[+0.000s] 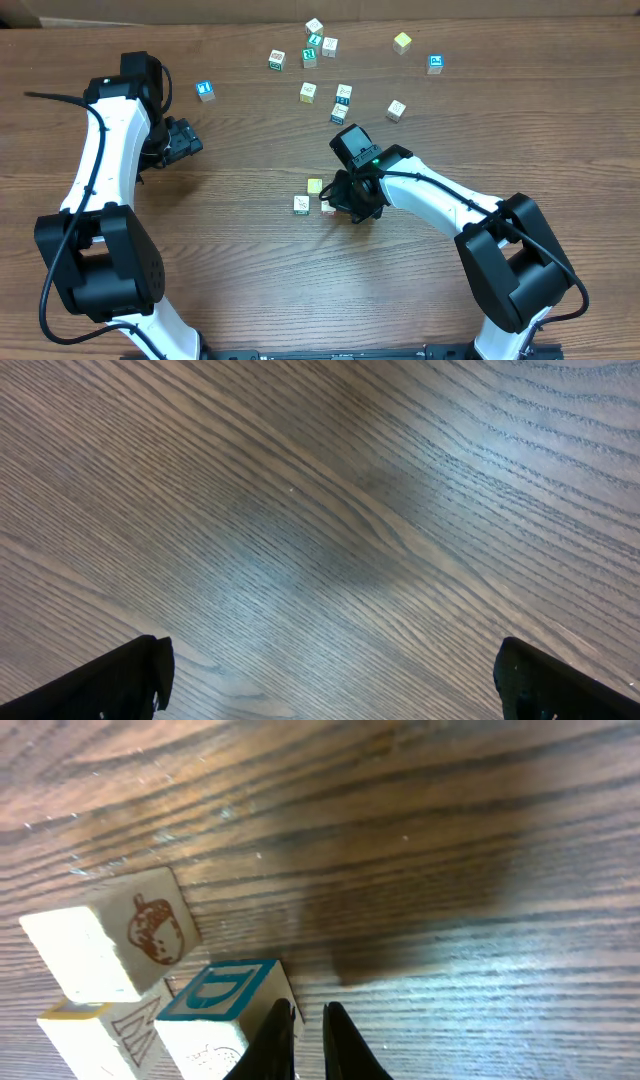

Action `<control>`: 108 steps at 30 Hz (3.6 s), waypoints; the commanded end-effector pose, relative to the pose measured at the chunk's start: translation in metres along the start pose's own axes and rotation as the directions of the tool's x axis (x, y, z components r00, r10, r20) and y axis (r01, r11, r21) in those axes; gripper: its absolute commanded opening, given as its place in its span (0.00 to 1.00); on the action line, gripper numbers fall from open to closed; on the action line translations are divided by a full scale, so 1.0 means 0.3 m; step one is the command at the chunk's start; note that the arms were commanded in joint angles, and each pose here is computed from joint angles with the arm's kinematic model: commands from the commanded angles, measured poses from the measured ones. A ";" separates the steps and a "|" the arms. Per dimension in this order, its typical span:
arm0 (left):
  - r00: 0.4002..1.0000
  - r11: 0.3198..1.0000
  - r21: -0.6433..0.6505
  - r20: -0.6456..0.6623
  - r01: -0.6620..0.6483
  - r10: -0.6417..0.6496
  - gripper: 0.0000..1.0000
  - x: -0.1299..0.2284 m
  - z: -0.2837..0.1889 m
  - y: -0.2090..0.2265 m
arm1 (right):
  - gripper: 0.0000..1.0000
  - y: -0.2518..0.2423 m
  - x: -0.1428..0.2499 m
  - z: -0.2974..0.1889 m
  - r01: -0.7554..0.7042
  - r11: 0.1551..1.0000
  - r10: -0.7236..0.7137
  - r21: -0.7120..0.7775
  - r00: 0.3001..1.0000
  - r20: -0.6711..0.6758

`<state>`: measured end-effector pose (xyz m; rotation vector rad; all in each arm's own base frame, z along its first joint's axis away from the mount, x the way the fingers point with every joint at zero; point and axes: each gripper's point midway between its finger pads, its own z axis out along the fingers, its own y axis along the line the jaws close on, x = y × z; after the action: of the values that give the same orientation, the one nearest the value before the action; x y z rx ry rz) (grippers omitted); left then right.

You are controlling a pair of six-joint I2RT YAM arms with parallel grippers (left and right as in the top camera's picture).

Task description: Form a circle

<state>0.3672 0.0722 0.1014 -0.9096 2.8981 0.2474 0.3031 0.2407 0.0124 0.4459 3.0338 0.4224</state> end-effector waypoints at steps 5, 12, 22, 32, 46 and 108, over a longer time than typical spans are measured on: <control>0.999 1.000 0.002 0.033 -0.012 0.012 1.00 -0.019 -0.034 0.006 | 0.09 0.025 -0.018 -0.033 0.012 1.000 -0.011 -0.029 0.999 0.043; 0.999 1.000 0.002 0.033 -0.012 0.012 1.00 -0.019 -0.034 0.006 | 0.07 -0.010 0.008 -0.032 -0.024 1.000 0.024 0.012 1.000 0.011; 0.999 1.000 0.002 0.033 -0.012 0.012 1.00 -0.019 -0.034 0.006 | 0.08 -0.032 0.102 -0.029 -0.029 0.997 0.033 0.065 0.997 -0.073; 0.999 1.000 0.002 0.033 -0.012 0.012 1.00 -0.019 -0.034 0.006 | 0.08 0.015 0.138 -0.019 0.000 0.999 0.003 0.047 0.998 -0.065; 0.999 1.000 0.002 0.033 -0.012 0.012 1.00 -0.019 -0.034 0.006 | 0.09 0.039 0.166 -0.005 0.034 0.999 -0.032 0.031 0.997 -0.064; 0.999 1.000 0.003 0.034 -0.015 0.014 1.00 -0.018 -0.034 0.003 | 0.09 0.081 0.110 -0.001 0.046 0.999 -0.046 -0.009 0.999 0.019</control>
<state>0.3672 0.0722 0.1014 -0.9096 2.8981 0.2474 0.2773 0.2745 0.0111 0.3709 3.0412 0.4247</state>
